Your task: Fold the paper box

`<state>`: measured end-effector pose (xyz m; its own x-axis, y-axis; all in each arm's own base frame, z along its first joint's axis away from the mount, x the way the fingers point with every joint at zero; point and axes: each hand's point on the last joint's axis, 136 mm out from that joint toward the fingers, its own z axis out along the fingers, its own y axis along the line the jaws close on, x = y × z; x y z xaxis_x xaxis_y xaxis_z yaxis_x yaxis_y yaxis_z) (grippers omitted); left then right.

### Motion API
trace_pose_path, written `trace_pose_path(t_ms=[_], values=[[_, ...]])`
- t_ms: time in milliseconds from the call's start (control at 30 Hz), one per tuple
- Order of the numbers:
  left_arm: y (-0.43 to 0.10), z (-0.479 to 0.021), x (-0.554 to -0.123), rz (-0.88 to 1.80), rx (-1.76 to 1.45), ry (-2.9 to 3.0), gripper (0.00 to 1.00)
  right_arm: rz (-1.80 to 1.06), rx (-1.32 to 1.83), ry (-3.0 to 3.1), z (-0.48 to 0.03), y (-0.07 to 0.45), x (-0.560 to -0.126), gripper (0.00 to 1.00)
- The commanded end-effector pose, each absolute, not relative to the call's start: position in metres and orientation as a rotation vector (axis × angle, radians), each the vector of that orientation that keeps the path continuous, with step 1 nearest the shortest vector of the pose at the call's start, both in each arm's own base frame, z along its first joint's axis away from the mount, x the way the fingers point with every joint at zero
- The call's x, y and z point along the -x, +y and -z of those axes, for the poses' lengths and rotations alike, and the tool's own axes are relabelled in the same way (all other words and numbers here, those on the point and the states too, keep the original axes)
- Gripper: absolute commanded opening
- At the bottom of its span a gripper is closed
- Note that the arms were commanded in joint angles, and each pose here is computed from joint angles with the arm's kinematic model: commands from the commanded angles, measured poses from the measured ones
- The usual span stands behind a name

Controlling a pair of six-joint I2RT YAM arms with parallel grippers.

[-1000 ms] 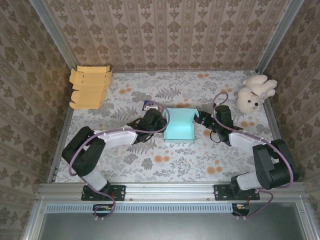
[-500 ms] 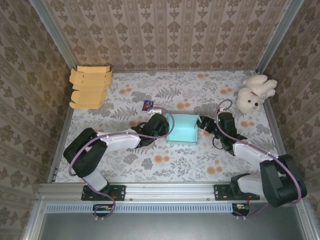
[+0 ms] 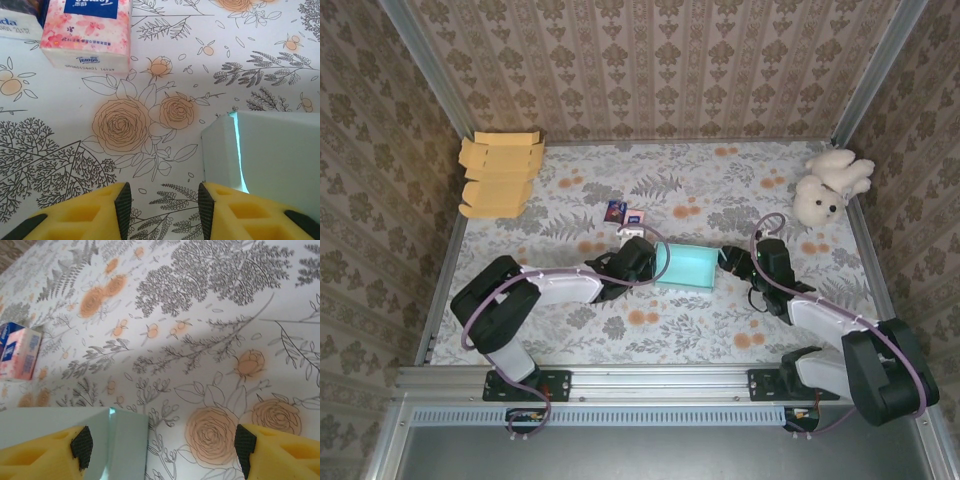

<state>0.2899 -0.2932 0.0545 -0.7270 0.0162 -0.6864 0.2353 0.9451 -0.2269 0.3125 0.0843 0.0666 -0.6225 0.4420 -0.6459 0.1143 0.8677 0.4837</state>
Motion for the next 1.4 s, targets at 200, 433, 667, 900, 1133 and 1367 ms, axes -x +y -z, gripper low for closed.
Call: trace_pose_path(t_ms=[200, 433, 667, 900, 1133, 1367], values=[[-0.287, -0.047, -0.289, 0.332, -0.182, 2.351, 0.43, -0.459, -0.388, 2.216, -0.058, 0.08, -0.308, 0.78], [-0.286, -0.047, -0.289, 0.324, -0.183, 2.349, 0.43, -0.469, -0.369, 2.21, -0.061, 0.085, -0.306, 0.78], [-0.283, -0.044, -0.288, 0.292, -0.188, 2.351, 0.43, -0.429, -0.366, 2.215, -0.06, 0.085, -0.3, 0.78], [-0.261, -0.06, -0.288, 0.242, -0.169, 2.324, 0.43, -0.328, -0.435, 2.199, -0.071, 0.065, -0.29, 0.78], [-0.238, -0.079, -0.29, 0.383, -0.071, 2.326, 0.43, -0.403, -0.45, 2.134, -0.099, 0.067, -0.285, 0.78], [-0.229, -0.127, -0.299, 0.517, 0.036, 2.284, 0.47, -0.48, -0.455, 2.046, -0.148, 0.068, -0.28, 0.78]])
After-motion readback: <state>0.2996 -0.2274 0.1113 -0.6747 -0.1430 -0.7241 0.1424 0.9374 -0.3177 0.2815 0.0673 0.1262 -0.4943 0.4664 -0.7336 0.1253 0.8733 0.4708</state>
